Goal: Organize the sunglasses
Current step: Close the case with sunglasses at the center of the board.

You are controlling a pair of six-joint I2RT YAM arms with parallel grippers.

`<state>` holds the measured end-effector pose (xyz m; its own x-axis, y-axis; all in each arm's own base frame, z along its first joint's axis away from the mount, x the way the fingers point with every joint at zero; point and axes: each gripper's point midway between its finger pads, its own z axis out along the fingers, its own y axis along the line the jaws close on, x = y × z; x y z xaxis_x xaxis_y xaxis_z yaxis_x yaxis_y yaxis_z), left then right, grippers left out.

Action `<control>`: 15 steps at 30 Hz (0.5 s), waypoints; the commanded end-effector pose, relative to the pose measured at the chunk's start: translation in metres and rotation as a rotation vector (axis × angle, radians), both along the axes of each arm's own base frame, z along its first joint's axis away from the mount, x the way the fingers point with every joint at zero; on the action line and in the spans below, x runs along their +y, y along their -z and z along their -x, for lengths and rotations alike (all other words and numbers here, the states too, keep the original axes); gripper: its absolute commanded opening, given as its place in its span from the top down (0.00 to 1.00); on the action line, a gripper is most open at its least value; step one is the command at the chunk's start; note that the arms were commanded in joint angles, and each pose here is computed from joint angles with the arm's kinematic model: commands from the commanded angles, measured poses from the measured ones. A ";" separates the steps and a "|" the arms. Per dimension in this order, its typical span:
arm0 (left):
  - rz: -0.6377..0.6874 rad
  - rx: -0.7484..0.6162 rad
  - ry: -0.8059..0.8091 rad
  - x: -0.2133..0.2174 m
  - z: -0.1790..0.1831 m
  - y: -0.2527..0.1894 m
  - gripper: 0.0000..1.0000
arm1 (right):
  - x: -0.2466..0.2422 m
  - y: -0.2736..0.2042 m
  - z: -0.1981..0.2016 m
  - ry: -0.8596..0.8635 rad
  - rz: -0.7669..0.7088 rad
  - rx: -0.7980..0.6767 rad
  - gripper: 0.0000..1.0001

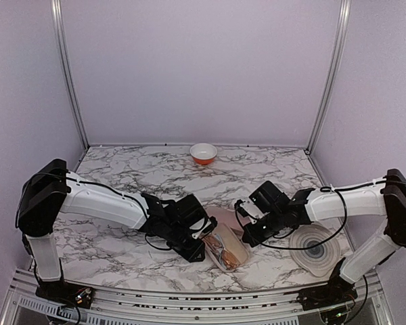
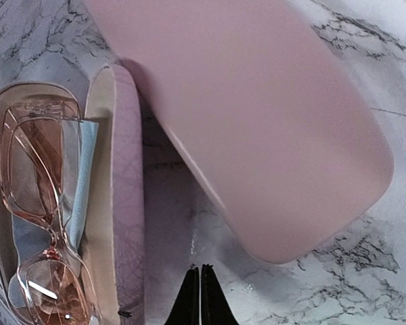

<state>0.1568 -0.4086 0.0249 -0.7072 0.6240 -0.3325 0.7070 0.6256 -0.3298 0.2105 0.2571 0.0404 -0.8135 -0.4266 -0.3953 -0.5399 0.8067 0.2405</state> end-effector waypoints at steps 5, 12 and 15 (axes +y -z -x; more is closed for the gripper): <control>0.025 -0.003 -0.023 -0.012 -0.004 0.000 0.75 | 0.015 -0.009 -0.001 -0.034 -0.037 0.005 0.97; 0.040 -0.010 -0.031 -0.022 -0.009 -0.004 0.76 | 0.029 -0.014 0.008 -0.075 -0.054 0.009 0.97; 0.046 -0.012 -0.034 -0.024 -0.010 -0.006 0.76 | 0.034 -0.015 0.011 -0.088 -0.055 0.013 0.97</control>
